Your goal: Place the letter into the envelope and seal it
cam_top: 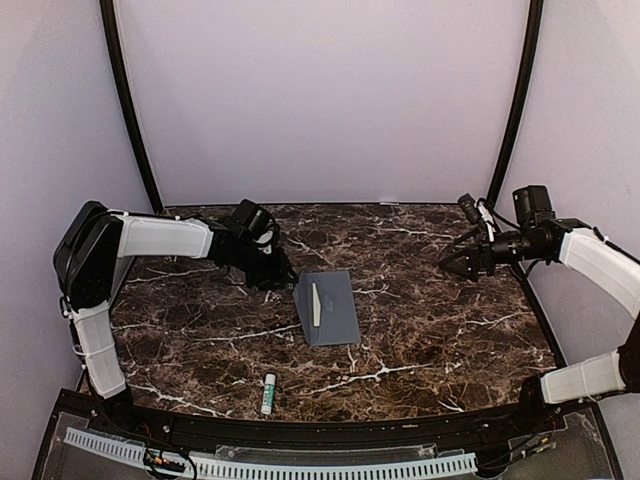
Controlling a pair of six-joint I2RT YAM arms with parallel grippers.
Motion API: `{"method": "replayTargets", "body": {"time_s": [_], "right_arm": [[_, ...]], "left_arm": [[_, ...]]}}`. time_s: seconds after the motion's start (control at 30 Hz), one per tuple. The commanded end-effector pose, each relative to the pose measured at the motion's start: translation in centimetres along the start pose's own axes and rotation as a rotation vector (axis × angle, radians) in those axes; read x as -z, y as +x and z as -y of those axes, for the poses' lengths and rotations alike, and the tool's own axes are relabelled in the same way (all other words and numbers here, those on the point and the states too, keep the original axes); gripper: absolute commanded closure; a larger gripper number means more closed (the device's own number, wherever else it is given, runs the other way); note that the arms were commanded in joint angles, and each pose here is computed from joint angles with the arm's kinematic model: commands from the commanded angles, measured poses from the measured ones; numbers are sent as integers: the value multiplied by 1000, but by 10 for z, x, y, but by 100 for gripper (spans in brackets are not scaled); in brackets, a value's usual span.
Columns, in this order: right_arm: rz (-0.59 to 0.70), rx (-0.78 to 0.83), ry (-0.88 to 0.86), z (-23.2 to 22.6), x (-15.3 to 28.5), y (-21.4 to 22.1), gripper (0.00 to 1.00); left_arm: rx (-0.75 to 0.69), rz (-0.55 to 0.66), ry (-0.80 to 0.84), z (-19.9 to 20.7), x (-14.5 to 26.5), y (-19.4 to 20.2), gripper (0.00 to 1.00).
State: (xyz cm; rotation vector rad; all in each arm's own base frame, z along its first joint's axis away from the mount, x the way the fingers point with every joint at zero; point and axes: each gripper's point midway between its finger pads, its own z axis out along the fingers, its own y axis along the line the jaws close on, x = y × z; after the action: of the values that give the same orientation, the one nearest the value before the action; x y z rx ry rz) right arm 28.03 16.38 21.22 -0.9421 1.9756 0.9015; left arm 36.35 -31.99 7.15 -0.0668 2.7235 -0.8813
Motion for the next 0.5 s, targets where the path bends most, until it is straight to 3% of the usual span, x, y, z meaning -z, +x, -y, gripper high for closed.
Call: {"method": "replayTargets", "body": {"time_s": [0.0, 0.13, 0.47], "right_arm": [[-6, 16, -28, -3, -3, -4, 12], [-21, 15, -35, -3, -7, -1, 12], [-49, 20, -45, -4, -15, 4, 12]], "left_arm": [[-130, -23, -85, 4, 42, 16, 64], [-201, -69, -148, 0, 61, 42, 63], [-202, -252, -233, -21, 83, 149, 58]]}}
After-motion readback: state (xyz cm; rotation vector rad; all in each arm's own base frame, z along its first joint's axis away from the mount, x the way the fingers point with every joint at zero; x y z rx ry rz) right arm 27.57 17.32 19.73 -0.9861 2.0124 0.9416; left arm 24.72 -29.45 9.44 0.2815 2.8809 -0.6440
